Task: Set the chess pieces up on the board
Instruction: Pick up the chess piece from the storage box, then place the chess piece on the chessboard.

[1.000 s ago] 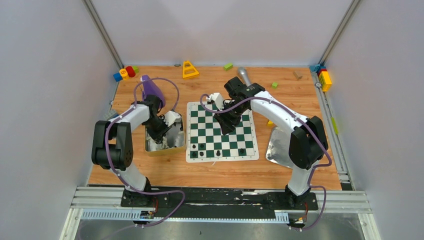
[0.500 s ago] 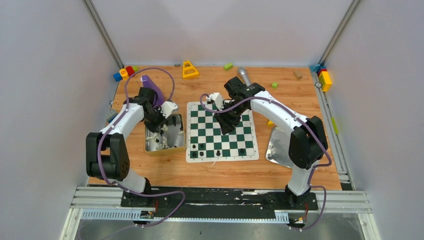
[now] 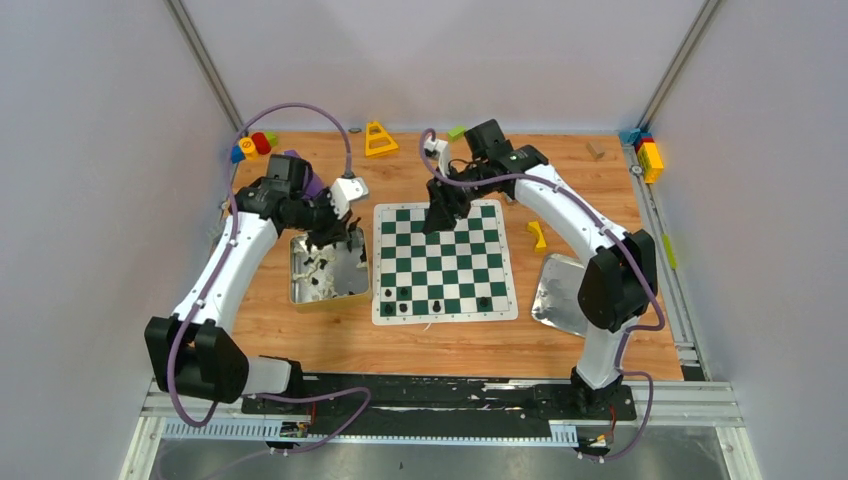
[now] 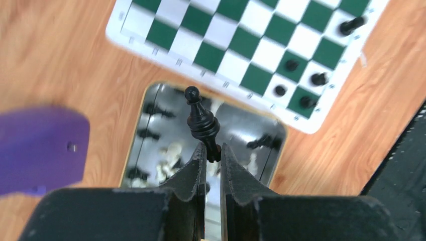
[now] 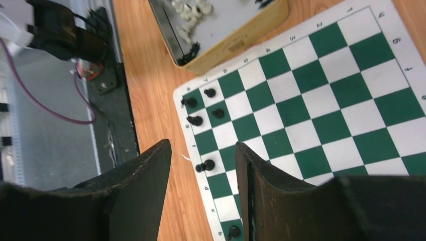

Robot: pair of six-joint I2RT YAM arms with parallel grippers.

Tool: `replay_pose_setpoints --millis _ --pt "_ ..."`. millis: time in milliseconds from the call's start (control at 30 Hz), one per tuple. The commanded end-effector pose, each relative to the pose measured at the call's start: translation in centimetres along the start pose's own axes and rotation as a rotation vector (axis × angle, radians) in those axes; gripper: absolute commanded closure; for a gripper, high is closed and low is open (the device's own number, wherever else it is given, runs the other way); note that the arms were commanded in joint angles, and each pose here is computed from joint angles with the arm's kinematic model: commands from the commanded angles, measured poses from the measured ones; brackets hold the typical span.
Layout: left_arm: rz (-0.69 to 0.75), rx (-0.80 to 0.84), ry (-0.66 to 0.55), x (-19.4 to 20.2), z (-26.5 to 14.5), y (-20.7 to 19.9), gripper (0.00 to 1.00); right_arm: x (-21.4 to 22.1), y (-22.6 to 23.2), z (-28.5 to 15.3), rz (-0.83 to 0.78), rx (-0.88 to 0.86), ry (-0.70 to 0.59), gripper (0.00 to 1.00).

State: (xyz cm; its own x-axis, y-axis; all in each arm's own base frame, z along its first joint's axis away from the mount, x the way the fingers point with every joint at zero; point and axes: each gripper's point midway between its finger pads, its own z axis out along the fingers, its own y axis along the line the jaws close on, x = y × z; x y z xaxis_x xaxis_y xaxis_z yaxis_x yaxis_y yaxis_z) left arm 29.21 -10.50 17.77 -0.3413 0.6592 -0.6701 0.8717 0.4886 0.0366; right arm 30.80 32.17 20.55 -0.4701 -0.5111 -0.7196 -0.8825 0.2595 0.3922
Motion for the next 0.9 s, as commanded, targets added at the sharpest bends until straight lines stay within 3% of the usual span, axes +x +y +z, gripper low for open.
replay_pose_setpoints --millis 0,233,500,867 --pt "0.144 0.132 -0.171 -6.3 -0.7 -4.5 0.91 -5.0 2.0 -1.8 0.034 -0.192 -0.185 0.48" --pt "0.199 0.255 -0.233 -10.2 0.2 -8.0 0.91 -5.3 3.5 -1.8 0.076 -0.326 -0.199 0.40" --pt "0.210 0.282 -0.223 -10.6 1.4 -9.1 0.92 -5.0 4.7 -1.9 0.071 -0.396 -0.205 0.40" --pt "0.204 0.278 -0.211 -10.4 2.0 -9.1 0.92 -4.4 5.2 -0.3 0.068 -0.396 -0.173 0.52"
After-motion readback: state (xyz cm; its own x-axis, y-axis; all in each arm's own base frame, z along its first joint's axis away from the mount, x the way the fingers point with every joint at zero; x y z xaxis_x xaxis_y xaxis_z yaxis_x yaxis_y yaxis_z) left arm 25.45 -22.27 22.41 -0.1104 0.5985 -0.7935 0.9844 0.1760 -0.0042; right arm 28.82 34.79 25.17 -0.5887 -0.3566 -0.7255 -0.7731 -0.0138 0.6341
